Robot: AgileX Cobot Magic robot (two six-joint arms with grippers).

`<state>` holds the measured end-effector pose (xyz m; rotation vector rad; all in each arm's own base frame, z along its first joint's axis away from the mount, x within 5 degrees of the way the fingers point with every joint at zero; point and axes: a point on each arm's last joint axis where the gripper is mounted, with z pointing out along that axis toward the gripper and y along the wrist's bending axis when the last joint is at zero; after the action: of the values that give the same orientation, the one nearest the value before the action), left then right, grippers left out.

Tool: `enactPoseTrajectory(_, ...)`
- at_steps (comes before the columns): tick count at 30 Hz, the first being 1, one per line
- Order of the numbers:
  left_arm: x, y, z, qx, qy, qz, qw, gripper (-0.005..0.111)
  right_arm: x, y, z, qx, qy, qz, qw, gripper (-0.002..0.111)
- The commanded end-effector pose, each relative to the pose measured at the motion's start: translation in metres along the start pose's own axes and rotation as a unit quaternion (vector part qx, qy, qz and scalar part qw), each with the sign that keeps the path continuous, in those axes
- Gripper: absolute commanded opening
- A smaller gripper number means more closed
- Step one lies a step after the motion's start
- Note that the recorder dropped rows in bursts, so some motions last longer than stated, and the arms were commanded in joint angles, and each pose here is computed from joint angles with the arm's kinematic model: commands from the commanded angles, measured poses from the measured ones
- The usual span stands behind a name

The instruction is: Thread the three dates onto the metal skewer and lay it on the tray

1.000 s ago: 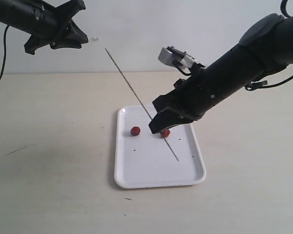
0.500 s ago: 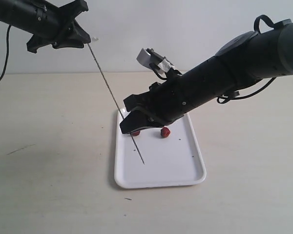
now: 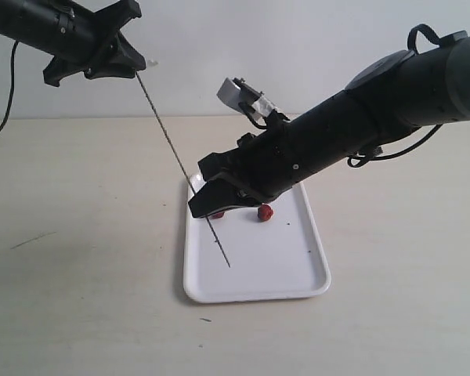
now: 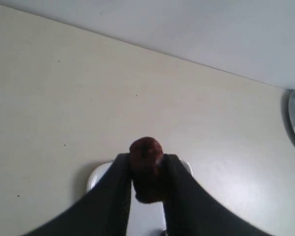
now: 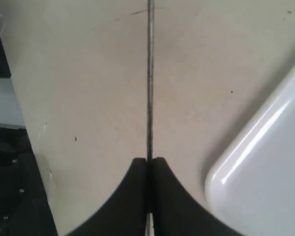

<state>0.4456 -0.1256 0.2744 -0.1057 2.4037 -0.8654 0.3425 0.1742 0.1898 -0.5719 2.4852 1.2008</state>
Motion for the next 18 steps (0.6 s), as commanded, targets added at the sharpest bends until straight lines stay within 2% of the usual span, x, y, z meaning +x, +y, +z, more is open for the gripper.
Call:
enactPoseTrajectory(1, 0.0015, -0.0033, -0.0002, 0.006, 0.004, -0.007, 1.000, 0.022, 0.0011, 0.0011, 0.0000, -0.005, 0.005, -0.008, 1.000, 0.000)
enactPoseTrajectory(18, 0.0016, -0.0043, -0.0002, 0.012, 0.004, -0.012, 1.000, 0.022, -0.0013, -0.0074, 0.0001, 0.039, -0.009, -0.002, 0.999, 0.000)
